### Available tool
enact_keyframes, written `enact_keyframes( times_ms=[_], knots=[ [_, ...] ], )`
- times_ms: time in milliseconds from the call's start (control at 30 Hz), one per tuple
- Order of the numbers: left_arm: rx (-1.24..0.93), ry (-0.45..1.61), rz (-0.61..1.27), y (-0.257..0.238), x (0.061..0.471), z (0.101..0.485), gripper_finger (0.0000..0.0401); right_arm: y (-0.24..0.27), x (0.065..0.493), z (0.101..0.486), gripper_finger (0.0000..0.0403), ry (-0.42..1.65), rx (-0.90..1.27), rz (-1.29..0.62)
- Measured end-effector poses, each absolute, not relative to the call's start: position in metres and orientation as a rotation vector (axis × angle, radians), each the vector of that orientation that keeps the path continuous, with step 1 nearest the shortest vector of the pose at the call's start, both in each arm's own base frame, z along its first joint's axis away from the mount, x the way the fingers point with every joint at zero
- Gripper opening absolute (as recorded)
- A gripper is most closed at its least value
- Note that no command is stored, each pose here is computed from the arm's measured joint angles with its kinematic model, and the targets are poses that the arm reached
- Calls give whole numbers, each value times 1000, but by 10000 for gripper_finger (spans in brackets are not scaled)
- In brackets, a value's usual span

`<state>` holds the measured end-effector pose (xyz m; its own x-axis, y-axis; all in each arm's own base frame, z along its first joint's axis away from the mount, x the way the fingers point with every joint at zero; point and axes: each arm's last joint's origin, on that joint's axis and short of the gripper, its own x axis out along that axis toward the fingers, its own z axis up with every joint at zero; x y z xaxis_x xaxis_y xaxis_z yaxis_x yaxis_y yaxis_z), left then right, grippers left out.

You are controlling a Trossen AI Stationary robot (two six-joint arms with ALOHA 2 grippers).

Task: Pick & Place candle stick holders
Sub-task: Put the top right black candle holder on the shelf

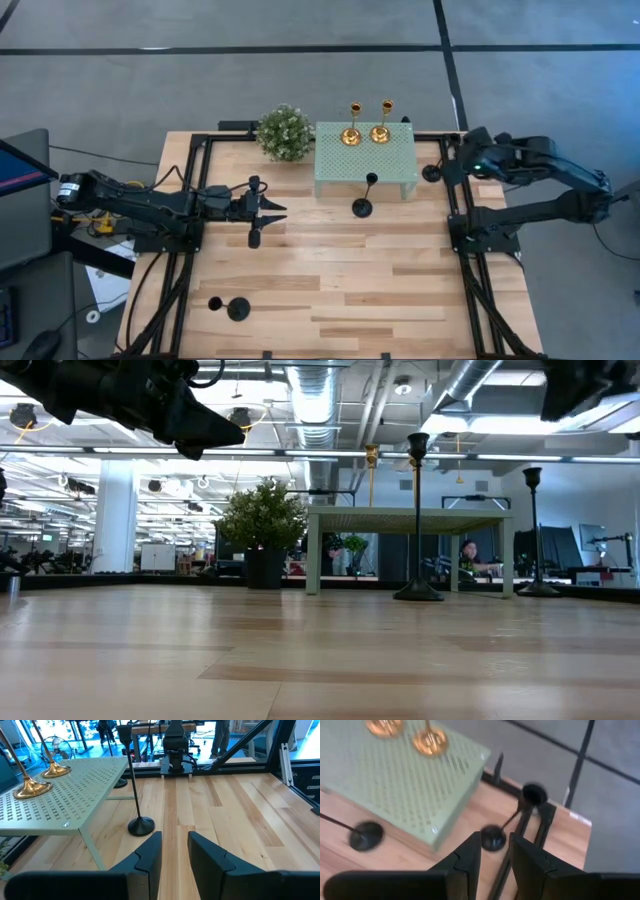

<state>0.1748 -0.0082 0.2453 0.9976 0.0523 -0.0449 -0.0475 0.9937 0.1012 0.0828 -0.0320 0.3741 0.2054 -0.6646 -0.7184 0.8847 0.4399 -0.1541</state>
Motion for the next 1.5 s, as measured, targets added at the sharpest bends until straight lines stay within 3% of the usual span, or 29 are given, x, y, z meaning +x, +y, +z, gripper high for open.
enact_keyframes(
  times_ms=[433, 800, 1167, 1300, 1500],
  knots=[
    [100, 47, 50, -8, 175, 245, 95, -33, 103, 310, 92, 821, 497, -1115],
    [100, 47, 50, -8, 175, 245, 95, -31, 109, 267, 92, 671, 469, -1324],
    [100, 47, 50, -8, 175, 245, 95, -33, 115, 243, 94, 636, 449, -1335],
    [100, 47, 50, -8, 175, 245, 95, -36, 114, 240, 109, 651, 449, -1356],
    [100, 47, 50, -8, 175, 245, 95, -42, 111, 240, 166, 642, 471, -1412]
  ],
)
